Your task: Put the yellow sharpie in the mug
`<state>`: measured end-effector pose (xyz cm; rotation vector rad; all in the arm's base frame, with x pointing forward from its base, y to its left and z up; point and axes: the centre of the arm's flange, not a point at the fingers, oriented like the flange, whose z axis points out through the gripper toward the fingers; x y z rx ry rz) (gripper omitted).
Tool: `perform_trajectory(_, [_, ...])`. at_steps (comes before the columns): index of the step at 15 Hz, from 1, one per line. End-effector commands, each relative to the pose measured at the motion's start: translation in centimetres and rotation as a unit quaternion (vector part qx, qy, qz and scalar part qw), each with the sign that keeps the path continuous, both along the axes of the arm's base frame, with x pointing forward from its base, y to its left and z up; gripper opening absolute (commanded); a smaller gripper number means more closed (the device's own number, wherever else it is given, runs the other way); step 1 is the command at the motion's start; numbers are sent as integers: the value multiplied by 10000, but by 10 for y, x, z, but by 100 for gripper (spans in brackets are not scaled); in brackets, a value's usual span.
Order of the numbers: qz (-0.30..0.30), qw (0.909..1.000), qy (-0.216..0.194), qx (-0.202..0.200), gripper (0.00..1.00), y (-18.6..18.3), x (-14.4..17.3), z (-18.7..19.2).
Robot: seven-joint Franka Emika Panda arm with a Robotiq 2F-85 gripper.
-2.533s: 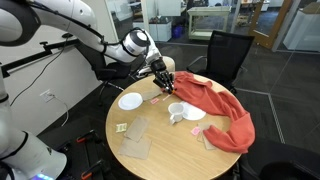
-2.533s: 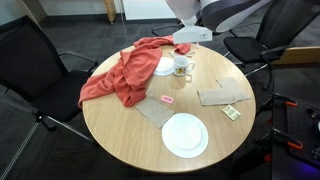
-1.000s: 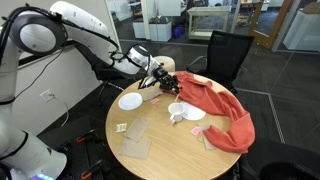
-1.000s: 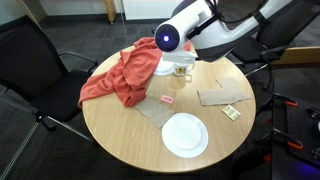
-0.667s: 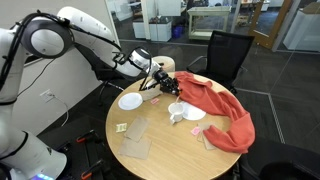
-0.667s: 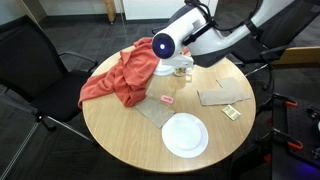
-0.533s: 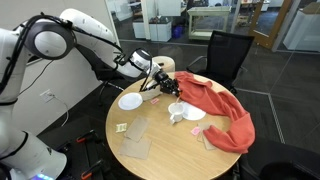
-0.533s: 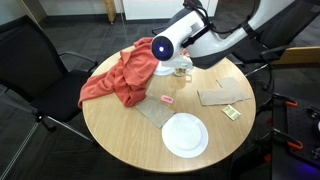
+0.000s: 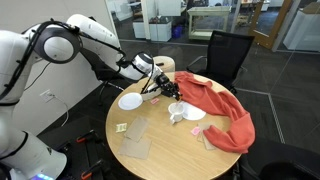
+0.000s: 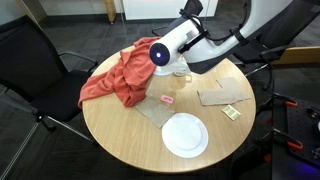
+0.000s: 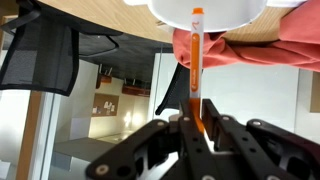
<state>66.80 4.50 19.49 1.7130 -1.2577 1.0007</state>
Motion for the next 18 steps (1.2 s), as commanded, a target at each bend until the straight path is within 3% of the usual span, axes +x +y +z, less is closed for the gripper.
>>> perform_trajectory(1, [-110,9998,151,76,49,2,5,1])
perform_trajectory(8, [-216,9995,207,143,99,-7,-6,-1])
perform_trajectory(12, [-289,9993,214,126,100,-18,-17,-1])
perform_trajectory(13, [-204,9996,155,105,100,-13,-5,-11])
perform_trajectory(18, [-234,9995,188,99,100,-17,-7,-13])
